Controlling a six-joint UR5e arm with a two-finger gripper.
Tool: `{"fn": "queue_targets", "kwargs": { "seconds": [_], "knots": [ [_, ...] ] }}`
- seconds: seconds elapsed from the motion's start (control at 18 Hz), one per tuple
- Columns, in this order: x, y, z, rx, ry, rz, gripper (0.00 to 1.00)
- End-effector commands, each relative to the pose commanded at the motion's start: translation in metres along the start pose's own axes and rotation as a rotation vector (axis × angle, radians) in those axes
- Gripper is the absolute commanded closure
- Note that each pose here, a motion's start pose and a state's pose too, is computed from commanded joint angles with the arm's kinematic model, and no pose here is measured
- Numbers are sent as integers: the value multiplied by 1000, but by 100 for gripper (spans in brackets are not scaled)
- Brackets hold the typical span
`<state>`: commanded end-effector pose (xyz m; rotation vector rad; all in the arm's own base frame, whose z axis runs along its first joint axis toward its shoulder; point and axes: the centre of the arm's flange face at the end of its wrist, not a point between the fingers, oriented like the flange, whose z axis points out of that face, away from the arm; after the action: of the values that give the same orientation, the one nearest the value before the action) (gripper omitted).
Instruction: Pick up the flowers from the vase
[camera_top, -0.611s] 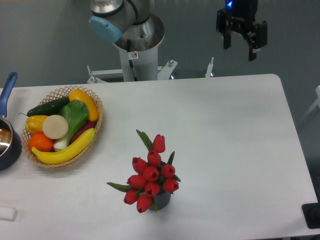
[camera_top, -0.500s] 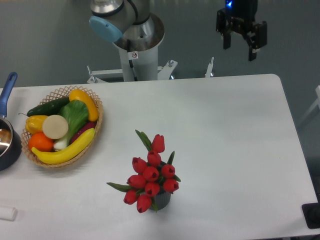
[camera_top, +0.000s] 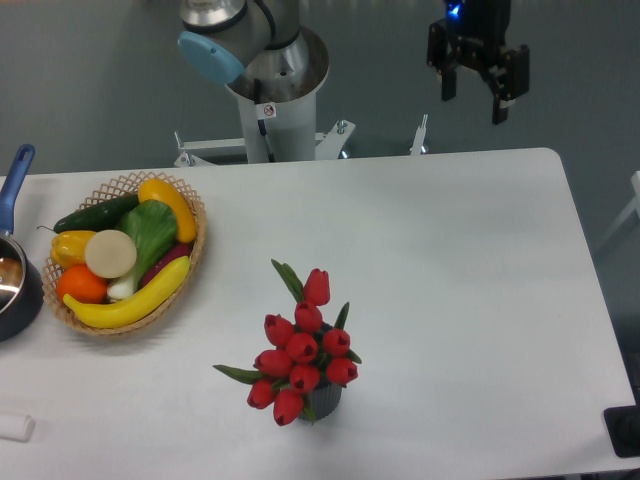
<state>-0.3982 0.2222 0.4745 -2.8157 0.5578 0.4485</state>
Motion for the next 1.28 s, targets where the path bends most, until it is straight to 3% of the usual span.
{"fn": "queue_targets", "kwargs": {
  "seconds": [0.17,0.44,0.61,0.89,1.28],
  "knots": [
    [-1,-10,5,57,-16,-89,0],
    [7,-32,27,196,35,-270,0],
    [9,-51,42,229,67,-274,0],
    [4,-68,69,463,35,-302,0],
    [-12,-105,110,615,59,-285,0]
  ]
}}
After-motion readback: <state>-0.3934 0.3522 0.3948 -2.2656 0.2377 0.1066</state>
